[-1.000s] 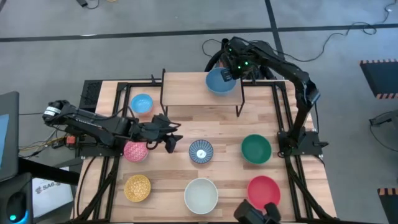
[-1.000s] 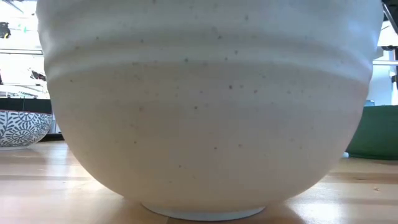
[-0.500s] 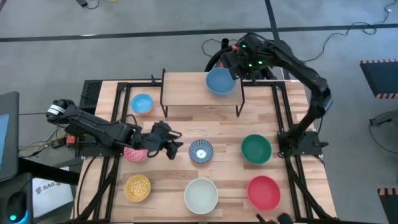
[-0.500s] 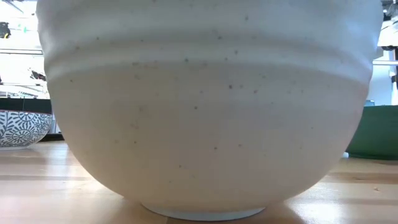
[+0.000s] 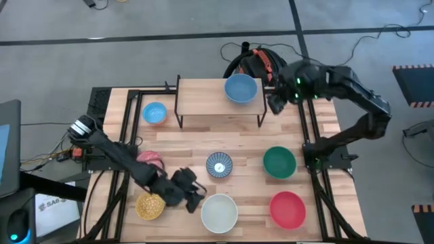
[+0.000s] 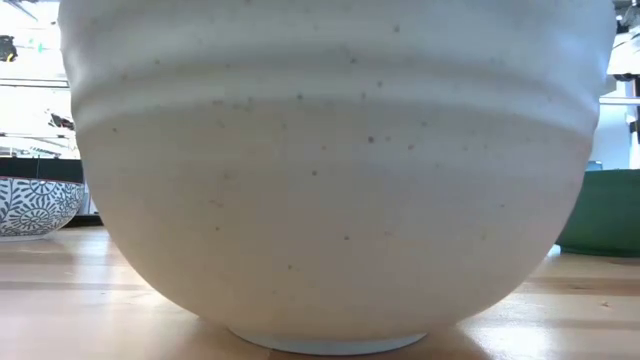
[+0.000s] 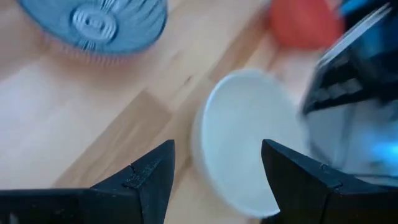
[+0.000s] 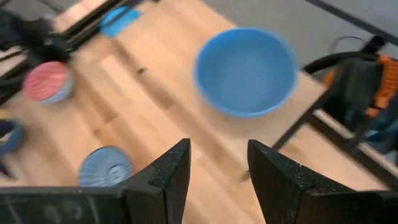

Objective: Place and stack bowls onto a shelf
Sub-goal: Stack the white bowl on top of the blue bowl on the shelf

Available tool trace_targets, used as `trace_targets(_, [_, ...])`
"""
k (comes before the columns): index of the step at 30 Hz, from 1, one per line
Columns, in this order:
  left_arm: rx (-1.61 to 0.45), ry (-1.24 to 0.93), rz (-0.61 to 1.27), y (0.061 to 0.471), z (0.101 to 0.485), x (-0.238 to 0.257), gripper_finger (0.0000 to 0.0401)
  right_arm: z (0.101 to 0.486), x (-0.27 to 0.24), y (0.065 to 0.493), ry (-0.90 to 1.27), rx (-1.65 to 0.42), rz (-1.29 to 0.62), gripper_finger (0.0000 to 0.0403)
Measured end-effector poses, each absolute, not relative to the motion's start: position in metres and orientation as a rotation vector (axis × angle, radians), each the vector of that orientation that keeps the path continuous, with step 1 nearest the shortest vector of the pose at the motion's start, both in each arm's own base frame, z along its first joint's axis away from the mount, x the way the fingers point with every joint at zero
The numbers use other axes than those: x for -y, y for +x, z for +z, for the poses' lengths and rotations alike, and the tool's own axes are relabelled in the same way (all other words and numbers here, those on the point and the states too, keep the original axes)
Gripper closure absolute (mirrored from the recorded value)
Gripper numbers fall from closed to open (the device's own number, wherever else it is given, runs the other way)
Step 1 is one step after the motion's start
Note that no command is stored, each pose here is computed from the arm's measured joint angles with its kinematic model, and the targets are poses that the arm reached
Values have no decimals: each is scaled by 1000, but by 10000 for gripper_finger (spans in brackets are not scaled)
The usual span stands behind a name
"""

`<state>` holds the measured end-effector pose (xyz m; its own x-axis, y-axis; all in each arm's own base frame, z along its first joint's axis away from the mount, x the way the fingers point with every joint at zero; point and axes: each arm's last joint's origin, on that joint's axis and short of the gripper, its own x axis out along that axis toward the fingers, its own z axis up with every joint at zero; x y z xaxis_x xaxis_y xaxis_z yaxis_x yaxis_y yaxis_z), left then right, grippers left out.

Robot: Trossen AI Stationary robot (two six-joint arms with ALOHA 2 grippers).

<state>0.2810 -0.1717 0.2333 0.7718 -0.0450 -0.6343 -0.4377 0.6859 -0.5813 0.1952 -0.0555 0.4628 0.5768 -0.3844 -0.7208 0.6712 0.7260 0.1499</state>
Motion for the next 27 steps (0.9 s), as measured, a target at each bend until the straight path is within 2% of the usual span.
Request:
trace_targets(7, [-825, -667, 298, 305, 218, 186, 177, 444, -10, 194, 520, -738, -563, 216])
trace_targets(11, [-892, -695, 284, 312, 209, 185, 177, 433, -41, 191, 607, -759, -591, 216])
trace_targets(21, [-872, -667, 284, 315, 206, 184, 177, 399, -107, 189, 629, -976, -537, 216])
trace_targets(27, [-880, -649, 310, 321, 198, 179, 179, 383, -146, 196, 577, -1026, -471, 216])
